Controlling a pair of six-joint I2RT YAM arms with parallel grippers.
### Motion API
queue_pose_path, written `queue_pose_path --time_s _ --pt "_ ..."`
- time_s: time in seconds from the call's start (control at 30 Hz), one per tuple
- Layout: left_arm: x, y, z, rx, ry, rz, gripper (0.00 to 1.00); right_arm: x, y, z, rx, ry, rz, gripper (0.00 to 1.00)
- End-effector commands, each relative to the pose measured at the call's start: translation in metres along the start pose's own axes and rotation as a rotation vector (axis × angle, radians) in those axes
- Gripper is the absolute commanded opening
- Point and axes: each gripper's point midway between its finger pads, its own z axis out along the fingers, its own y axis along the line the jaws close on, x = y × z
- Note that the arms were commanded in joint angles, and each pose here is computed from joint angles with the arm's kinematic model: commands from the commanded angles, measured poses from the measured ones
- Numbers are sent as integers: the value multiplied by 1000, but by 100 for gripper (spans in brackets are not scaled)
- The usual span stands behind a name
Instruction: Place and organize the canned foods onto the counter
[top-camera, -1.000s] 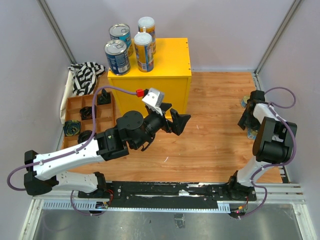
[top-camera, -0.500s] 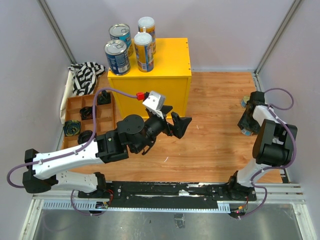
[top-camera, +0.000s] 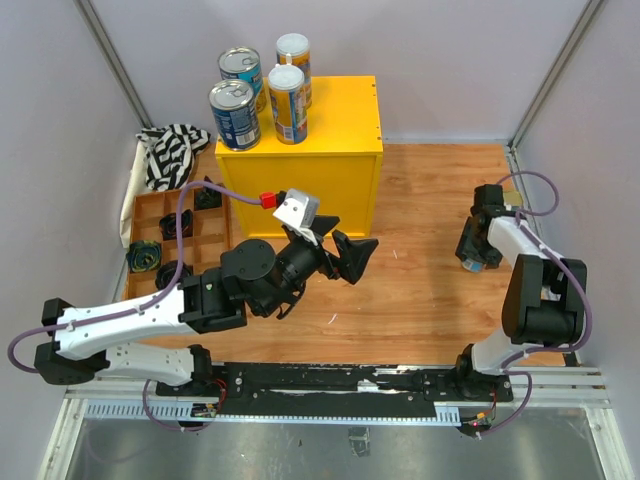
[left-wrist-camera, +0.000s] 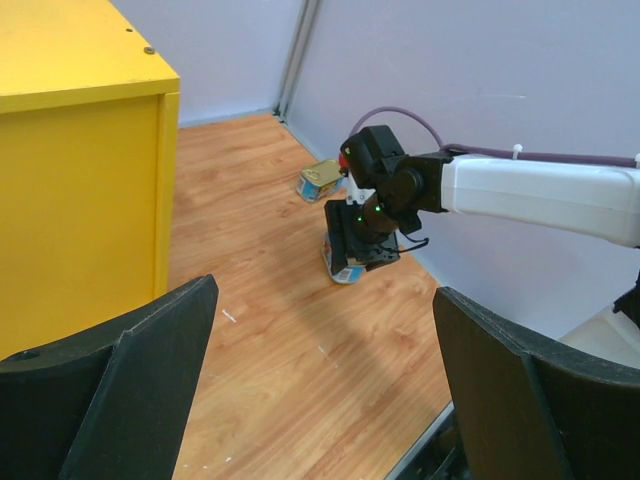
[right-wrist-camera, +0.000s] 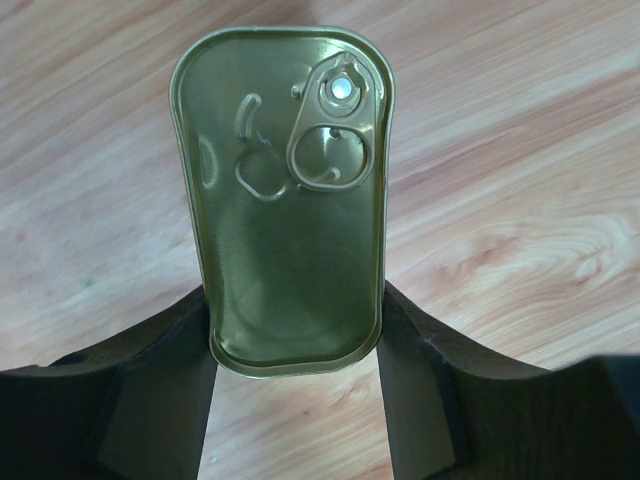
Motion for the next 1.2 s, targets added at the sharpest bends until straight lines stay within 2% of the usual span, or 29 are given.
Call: queue_pose_path --time_s 0.0,0.4,0.7,0.93,1.17 --pt "4 8 -9 -28 -3 -18 93 11 20 -21 -26 -28 -94 28" --pt "33 27 -23 -65 40 -55 93 50 87 -75 -158 -87 -279 25" --pt "45 42 -36 -95 54 -85 93 69 113 -125 -216 -170 -400 20" --pt "50 54 -44 -123 47 -110 93 72 121 -181 -294 -264 -469 17" --pt "53 61 -48 -142 46 -115 93 56 132 -254 -387 -390 -520 15"
